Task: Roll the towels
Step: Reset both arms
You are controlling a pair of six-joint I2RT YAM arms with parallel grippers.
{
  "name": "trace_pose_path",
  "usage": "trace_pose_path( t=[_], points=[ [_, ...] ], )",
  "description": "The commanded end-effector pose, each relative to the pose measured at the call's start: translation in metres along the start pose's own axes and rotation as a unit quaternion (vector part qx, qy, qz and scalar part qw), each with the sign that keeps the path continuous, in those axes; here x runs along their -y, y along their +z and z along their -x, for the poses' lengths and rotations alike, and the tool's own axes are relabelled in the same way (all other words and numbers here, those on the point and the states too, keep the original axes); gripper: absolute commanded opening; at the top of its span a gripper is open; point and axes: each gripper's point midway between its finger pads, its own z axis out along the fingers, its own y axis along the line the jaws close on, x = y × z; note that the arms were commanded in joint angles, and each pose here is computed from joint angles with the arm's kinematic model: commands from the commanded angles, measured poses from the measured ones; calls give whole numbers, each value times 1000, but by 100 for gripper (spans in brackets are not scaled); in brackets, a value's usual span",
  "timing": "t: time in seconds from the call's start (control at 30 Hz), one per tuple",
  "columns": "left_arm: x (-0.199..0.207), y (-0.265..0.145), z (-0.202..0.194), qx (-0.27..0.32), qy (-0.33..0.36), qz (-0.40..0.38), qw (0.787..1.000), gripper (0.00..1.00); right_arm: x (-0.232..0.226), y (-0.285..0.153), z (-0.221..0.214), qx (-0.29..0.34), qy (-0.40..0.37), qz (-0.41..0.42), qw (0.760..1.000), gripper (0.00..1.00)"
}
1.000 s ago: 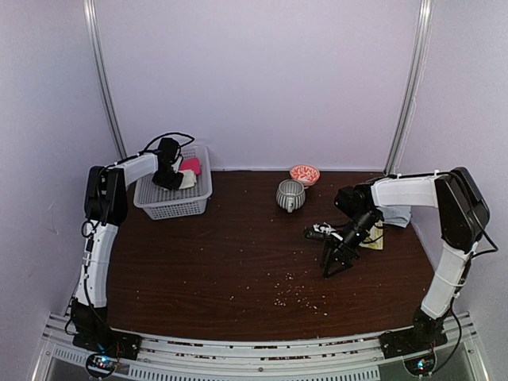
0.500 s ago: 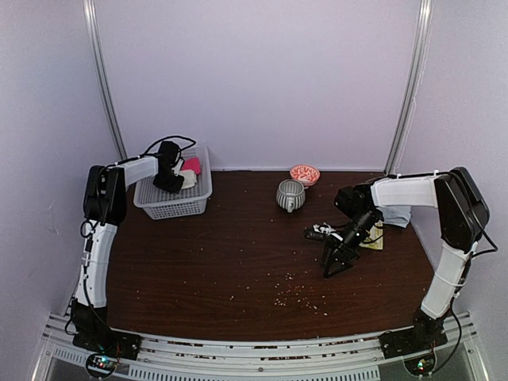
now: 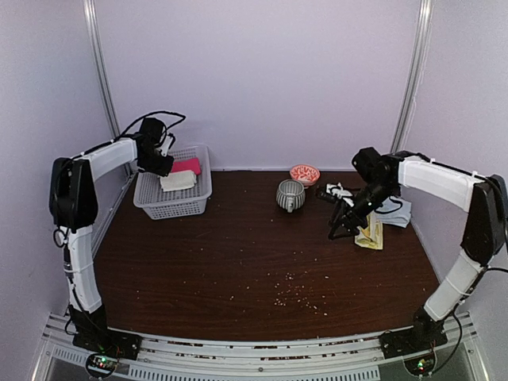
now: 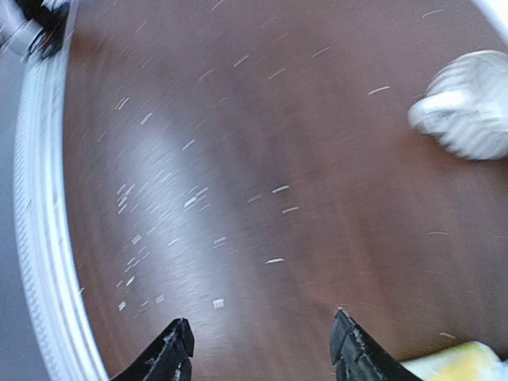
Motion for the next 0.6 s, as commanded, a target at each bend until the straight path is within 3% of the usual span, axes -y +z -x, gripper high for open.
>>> trace_pose_path(
  t=[0.0, 0.1, 0.2, 0.3, 0.37, 0.4, 0.43, 0.57],
  points=[
    [4, -103, 41, 102, -6, -28, 994, 25, 47, -87, 49, 106, 44, -191, 975, 62],
    [17, -158, 48, 165, 13, -71, 984, 27, 69, -156, 75, 210, 63, -323, 921, 74],
    [23, -204, 53, 236, 38, -96, 966, 27, 74, -207, 82, 280, 95, -400, 867, 99],
    [30, -240, 49, 291, 52, -119, 948, 31, 74, -226, 86, 330, 139, -406, 841, 100],
    [39, -259, 44, 327, 56, -145, 932, 48, 77, -230, 83, 357, 167, -413, 821, 100],
    [44, -263, 38, 339, 58, -157, 926, 62, 82, -233, 78, 371, 187, -425, 804, 100],
    [49, -267, 31, 351, 62, -170, 919, 93, 86, -235, 72, 382, 204, -438, 788, 100],
    [55, -264, 10, 363, 40, -181, 913, 98, 89, -243, 60, 406, 222, -464, 755, 100]
  ],
)
